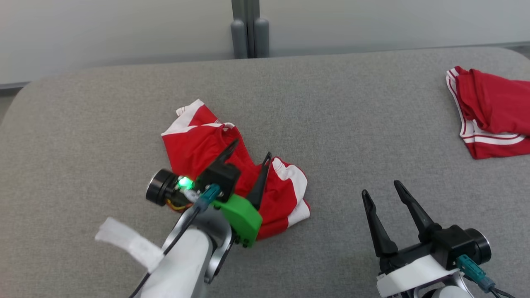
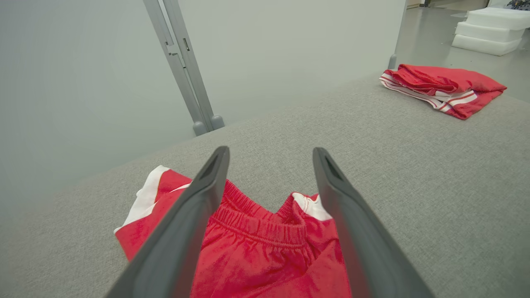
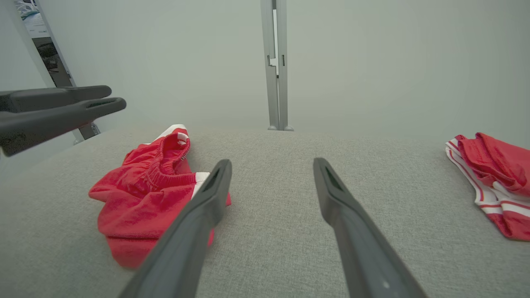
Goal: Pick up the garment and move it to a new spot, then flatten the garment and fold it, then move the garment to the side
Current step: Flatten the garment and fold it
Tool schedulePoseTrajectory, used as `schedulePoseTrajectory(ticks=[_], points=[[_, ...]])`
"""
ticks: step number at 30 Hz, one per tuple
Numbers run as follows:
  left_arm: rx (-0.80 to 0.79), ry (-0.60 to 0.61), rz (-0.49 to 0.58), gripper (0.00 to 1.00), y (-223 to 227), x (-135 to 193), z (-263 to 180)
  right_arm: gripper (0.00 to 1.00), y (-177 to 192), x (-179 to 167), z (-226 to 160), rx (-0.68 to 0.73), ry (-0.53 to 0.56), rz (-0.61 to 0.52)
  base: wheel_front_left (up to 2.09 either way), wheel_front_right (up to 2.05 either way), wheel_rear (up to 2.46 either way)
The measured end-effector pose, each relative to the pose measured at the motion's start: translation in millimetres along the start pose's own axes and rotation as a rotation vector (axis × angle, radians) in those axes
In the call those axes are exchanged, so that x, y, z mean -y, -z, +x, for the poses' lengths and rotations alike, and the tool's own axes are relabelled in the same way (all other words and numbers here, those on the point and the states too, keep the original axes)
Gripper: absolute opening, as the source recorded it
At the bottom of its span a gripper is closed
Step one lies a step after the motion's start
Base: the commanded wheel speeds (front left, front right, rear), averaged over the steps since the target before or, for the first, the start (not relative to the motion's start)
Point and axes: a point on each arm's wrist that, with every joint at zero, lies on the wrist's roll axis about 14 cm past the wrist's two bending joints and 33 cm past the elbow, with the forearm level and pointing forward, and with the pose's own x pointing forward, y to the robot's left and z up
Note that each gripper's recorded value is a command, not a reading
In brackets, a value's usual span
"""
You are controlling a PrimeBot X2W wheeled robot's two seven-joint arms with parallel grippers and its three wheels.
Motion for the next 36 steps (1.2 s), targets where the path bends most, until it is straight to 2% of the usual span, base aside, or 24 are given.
schedulePoseTrajectory(ticks=[7,15,21,25,29,30,31,34,36], points=[[-0.248,0.086,0.071,1.0,31.3,17.7,45.8,1.0,20.4,8.4,15.1,-0.051,0.019,0.017,0.0,0.0,0.0],[-0.507,0.192,0.117,1.0,91.6,31.0,55.1,1.0,35.4,26.9,8.8,-0.098,0.091,0.024,0.0,0.0,0.0],[-0.601,0.189,0.149,1.0,119.7,17.8,54.3,1.0,40.2,34.3,10.3,-0.111,0.116,0.025,0.0,0.0,0.0],[-0.631,0.212,0.15,1.0,126.4,21.0,52.2,1.0,43.8,34.5,9.9,-0.121,0.121,0.03,0.0,0.0,0.0],[-0.628,0.24,0.162,0.21,125.9,27.7,53.2,1.0,44.7,33.6,9.7,-0.124,0.123,0.034,0.0,0.0,0.0],[-0.623,0.246,0.164,0.2,124.6,29.9,54.1,1.0,44.5,33.9,9.4,-0.124,0.124,0.035,0.0,0.0,0.0],[-0.619,0.251,0.167,0.07,123.4,31.8,55.0,1.0,44.1,34.7,9.0,-0.123,0.127,0.034,0.0,0.0,0.0],[-0.616,0.26,0.18,0.1,121.3,33.7,56.6,1.0,42.9,36.7,6.9,-0.121,0.138,0.034,0.0,0.0,0.0],[-0.614,0.265,0.19,0.03,119.7,34.5,57.7,1.0,41.7,37.8,5.5,-0.119,0.143,0.033,0.0,0.0,0.0]])
